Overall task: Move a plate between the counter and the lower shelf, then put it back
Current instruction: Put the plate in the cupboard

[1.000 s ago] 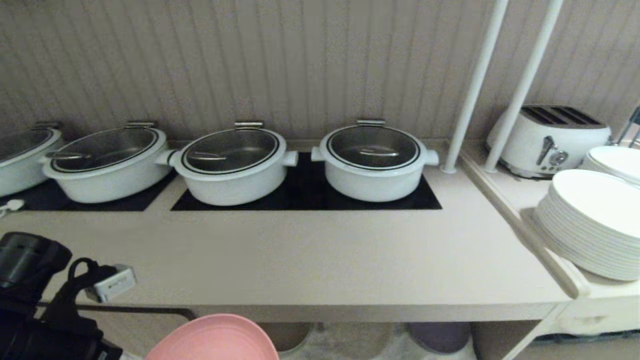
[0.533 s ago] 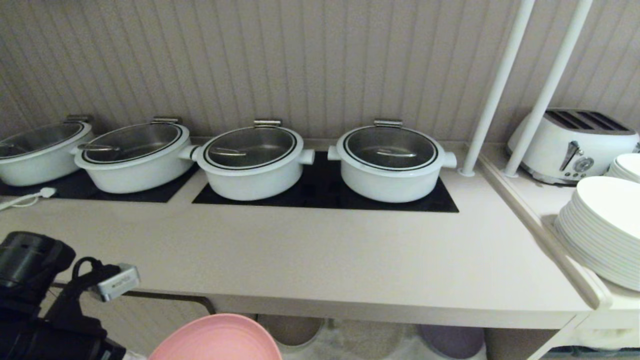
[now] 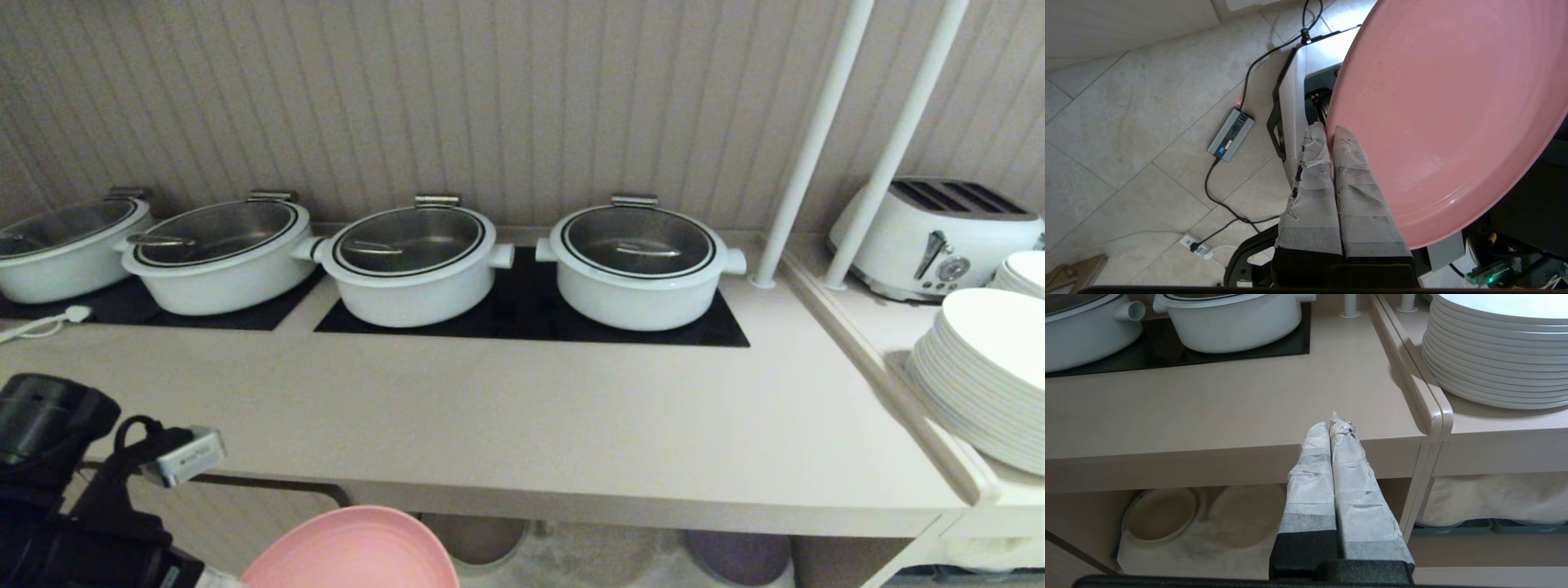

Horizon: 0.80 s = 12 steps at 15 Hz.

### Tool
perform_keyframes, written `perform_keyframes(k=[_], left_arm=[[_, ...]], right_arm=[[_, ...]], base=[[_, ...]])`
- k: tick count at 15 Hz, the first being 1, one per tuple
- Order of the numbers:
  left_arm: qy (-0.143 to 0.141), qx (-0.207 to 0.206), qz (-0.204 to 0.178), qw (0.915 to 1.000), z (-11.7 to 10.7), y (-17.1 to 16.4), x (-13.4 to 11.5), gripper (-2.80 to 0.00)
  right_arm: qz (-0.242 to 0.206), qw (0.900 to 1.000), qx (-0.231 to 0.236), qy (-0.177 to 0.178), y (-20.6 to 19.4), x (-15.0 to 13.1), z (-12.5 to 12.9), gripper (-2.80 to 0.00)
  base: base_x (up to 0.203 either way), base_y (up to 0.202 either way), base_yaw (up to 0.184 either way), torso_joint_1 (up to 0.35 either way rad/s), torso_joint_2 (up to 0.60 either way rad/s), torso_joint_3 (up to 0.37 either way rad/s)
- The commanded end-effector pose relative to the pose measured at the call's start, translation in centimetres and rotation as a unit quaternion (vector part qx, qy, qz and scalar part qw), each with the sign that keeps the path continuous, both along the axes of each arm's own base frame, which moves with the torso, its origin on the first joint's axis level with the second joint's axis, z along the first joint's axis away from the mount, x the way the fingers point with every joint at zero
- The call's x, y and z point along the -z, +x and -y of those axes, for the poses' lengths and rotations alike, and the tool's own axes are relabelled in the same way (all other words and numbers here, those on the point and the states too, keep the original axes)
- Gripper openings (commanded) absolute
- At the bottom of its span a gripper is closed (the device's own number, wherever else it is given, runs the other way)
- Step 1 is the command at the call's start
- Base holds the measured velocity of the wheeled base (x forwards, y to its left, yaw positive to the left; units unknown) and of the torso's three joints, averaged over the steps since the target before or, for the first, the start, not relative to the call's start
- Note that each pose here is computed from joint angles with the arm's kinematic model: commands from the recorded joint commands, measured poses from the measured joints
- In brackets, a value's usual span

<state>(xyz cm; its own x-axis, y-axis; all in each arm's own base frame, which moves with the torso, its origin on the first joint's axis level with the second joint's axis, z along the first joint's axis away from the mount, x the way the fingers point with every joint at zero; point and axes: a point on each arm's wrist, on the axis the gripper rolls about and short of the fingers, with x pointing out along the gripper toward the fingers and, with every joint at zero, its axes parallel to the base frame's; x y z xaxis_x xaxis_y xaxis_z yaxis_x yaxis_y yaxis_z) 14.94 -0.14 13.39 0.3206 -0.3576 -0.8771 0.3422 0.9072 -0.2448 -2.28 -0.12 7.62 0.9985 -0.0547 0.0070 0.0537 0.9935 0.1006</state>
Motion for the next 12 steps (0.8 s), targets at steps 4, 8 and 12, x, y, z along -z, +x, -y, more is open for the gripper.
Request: perform_keyframes(k=[4,8,12], left_arm=[[0.0,0.001,0.001,1.0,0.0,-0.06,-0.06,-2.8],[0.0,0.002,0.001,1.0,-0.01,-0.04,-0.04,-2.8],[0.001,0.001,0.002,1.0,-0.04,0.19,-0.14,-2.8]], right_arm=[[0.0,1.0,0.0,0.0,0.0,-0.01,0.0,-2.8],[0.0,1.0,0.0,0.0,0.0,-0.01,0.0,-2.8],[0.0,1.0,0.0,0.0,0.0,-0.01,0.0,-2.8]], base=[[0.0,0.0,0.0,0.0,0.0,0.0],[0.0,0.0,0.0,0.0,0.0,0.0],[0.0,0.0,0.0,0.0,0.0,0.0]])
